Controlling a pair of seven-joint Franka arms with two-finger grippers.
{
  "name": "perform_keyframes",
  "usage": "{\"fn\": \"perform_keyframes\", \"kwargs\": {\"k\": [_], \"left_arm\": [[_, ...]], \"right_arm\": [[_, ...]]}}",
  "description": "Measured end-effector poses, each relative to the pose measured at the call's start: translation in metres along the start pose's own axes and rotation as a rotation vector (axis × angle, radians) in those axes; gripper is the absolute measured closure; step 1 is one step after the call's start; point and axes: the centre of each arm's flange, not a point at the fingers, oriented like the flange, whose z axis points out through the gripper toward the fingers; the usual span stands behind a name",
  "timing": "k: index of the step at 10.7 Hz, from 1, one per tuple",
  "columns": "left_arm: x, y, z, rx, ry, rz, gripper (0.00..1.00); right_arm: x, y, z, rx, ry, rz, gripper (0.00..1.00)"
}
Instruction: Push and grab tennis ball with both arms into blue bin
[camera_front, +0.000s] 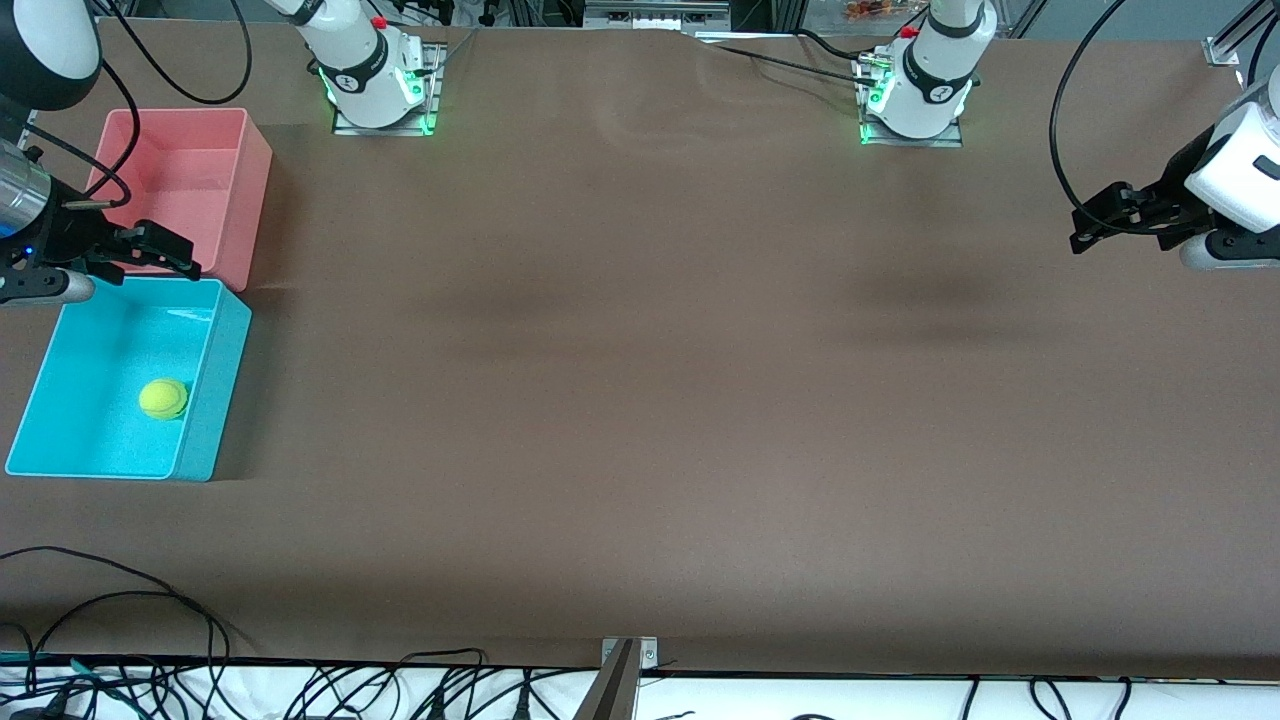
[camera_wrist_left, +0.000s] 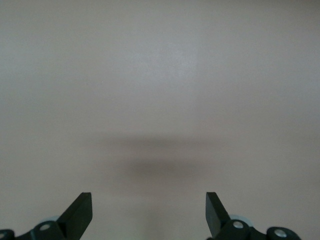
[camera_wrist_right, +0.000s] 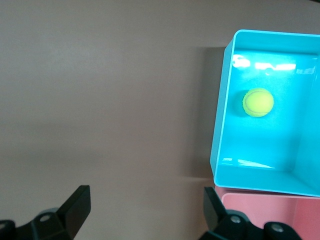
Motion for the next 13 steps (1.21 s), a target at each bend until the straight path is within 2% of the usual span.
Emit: {"fn": "perform_keyframes", "kwargs": {"k": [4, 9, 13], "left_arm": [[0.000, 0.000, 0.000, 0.000, 0.000, 0.000, 0.00], [0.000, 0.000, 0.000, 0.000, 0.000, 0.000, 0.00], [0.000, 0.000, 0.000, 0.000, 0.000, 0.000, 0.00]], "right_arm": [[0.002, -0.024, 0.000, -0.002, 0.004, 0.001, 0.00], [0.002, -0.031, -0.001, -0.033, 0.001, 0.094, 0.00], [-0.004, -0.029, -0.026, -0.035, 0.018, 0.144, 0.00]]}}
